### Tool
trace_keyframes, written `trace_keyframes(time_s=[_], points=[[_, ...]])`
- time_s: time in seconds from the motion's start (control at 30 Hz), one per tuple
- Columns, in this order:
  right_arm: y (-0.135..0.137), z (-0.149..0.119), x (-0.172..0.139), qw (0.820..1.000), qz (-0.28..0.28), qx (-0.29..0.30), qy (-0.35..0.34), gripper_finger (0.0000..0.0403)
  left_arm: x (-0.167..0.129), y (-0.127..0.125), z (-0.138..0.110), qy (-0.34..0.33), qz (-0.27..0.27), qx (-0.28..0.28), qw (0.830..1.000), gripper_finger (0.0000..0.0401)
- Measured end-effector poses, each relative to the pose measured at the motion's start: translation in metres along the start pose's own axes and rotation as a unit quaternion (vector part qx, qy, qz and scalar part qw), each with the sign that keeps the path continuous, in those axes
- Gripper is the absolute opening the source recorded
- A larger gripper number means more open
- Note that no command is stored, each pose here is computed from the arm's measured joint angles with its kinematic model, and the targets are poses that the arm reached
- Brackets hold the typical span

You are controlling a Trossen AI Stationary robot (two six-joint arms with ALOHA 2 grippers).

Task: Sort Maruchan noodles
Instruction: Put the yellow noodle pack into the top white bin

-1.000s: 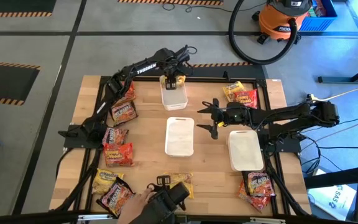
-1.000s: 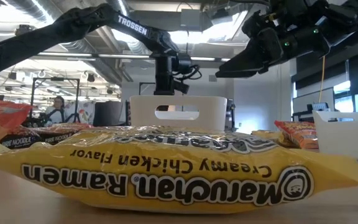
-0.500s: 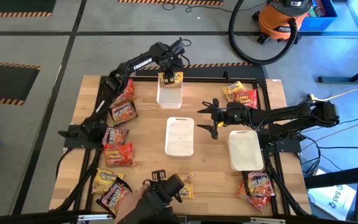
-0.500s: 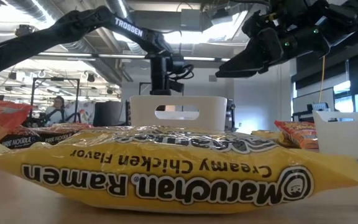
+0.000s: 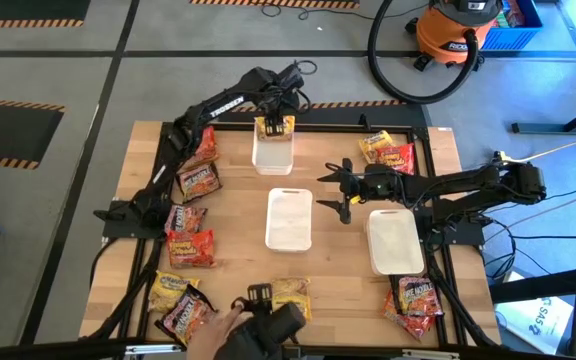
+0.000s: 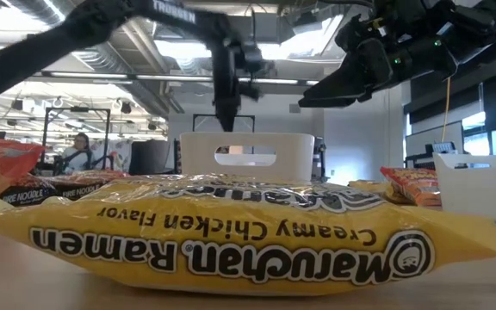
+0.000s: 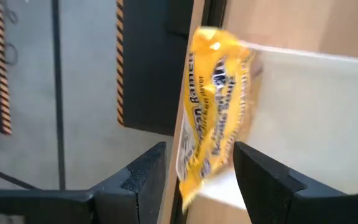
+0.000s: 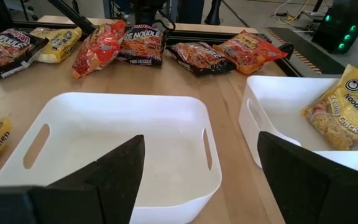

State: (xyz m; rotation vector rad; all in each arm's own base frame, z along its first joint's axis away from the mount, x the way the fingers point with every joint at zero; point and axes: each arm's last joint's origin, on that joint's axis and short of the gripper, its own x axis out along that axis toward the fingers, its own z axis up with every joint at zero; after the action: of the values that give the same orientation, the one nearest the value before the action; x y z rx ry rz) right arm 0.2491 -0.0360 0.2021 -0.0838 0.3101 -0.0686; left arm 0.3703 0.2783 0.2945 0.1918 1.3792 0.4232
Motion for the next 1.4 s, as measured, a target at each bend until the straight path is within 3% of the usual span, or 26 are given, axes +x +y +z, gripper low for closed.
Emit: trace_keyframes(time_s=[0.17, 0.33, 0.5, 0.7, 0.93, 1.13, 1.4], points=[[0.0, 0.0, 0.0, 1.0, 0.001, 0.018, 0.0, 0.0293, -0.069, -0.007, -0.004, -0.075, 0.012, -0.03, 0.997, 0.0179], [0.0, 0.0, 0.0, 1.0, 0.005, 0.029, 0.0, 0.0293, -0.131, -0.024, -0.02, -0.164, -0.044, -0.057, 0.984, 0.0179], [0.0, 0.0, 0.0, 1.0, 0.005, 0.03, 0.002, 0.0293, -0.158, -0.061, -0.038, -0.177, -0.089, -0.066, 0.978, 0.0179], [0.001, -0.001, 0.0, 0.999, 0.014, 0.03, 0.003, 0.0293, -0.157, -0.126, -0.067, -0.177, -0.125, -0.037, 0.976, 0.0179], [0.005, 0.0, 0.0, 0.998, 0.026, 0.061, 0.003, 0.0293, -0.145, -0.191, -0.108, -0.242, -0.162, -0.026, 0.956, 0.0179], [0.04, 0.004, -0.001, 0.995, 0.079, 0.06, -0.004, 0.0293, -0.126, -0.241, -0.13, -0.28, -0.204, 0.0, 0.938, 0.0179], [0.089, 0.0, -0.006, 0.988, 0.099, 0.115, 0.018, 0.0293, -0.101, -0.297, -0.148, -0.29, -0.252, 0.012, 0.923, 0.0179]])
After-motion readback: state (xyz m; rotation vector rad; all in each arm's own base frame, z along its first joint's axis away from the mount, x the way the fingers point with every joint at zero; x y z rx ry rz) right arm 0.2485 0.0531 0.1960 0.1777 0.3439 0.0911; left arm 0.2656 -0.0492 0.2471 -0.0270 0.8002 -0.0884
